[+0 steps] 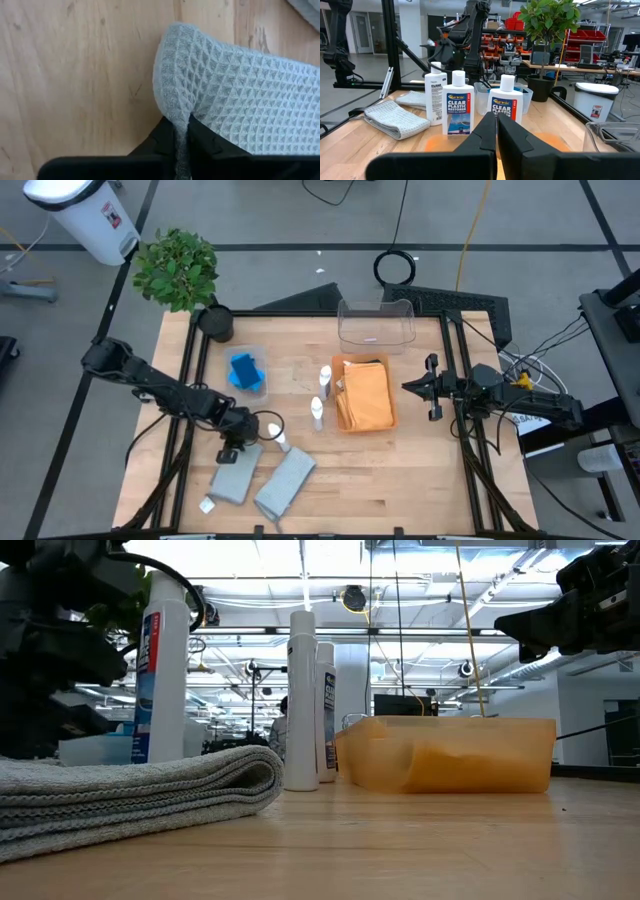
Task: Pick & Place Kitchen Items
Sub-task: Put the gray microfiber cloth into the orange bin
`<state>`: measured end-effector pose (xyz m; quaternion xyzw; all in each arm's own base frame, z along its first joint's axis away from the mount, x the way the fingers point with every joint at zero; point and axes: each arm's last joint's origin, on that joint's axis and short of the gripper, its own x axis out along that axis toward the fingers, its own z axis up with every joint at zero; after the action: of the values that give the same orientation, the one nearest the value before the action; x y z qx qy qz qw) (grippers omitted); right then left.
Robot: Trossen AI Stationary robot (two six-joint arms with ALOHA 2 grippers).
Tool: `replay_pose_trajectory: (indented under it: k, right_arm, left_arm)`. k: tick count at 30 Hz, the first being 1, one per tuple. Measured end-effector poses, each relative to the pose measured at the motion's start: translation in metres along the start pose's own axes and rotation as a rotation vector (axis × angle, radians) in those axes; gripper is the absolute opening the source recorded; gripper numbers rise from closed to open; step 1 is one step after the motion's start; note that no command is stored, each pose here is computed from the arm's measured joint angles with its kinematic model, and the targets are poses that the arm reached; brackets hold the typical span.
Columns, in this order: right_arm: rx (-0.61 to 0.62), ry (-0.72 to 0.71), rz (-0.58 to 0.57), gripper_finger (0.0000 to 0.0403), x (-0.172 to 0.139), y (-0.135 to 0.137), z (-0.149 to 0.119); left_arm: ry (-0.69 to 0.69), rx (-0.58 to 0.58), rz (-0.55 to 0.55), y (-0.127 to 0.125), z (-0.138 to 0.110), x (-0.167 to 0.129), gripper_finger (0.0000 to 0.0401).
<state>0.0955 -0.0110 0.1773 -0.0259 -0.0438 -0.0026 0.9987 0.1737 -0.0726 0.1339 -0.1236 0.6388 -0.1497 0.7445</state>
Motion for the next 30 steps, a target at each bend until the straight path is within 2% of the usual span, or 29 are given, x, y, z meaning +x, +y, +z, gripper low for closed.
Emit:
replay_pose_trajectory:
  k: [5, 10, 17, 23, 27, 30]
  right_arm:
    - [0.000, 0.000, 0.000, 0.0000, 0.000, 0.000, 0.000]
    - [0.000, 0.000, 0.000, 0.0000, 0.000, 0.000, 0.000]
    - [0.000, 0.000, 0.000, 0.0000, 0.000, 0.000, 0.000]
    - [0.000, 0.000, 0.000, 0.0000, 0.000, 0.000, 0.000]
    - [0.000, 0.000, 0.000, 0.0000, 0.000, 0.000, 0.000]
    - [0.000, 0.000, 0.000, 0.0000, 0.000, 0.000, 0.000]
  left_arm:
    - [-0.078, -0.018, -0.024, -0.013, 0.004, -0.019, 0.0018]
    - [-0.193, -0.022, 0.015, -0.037, 0.011, -0.057, 0.0018]
    - [-0.399, 0.057, 0.043, -0.083, 0.014, -0.116, 0.0018]
    - [-0.496, 0.173, -0.055, -0.119, 0.012, -0.156, 0.0018]
    - [-0.675, 0.290, 0.017, -0.135, 0.014, -0.178, 0.0018]
    - [-0.797, 0.360, 0.089, -0.140, 0.023, -0.182, 0.0018]
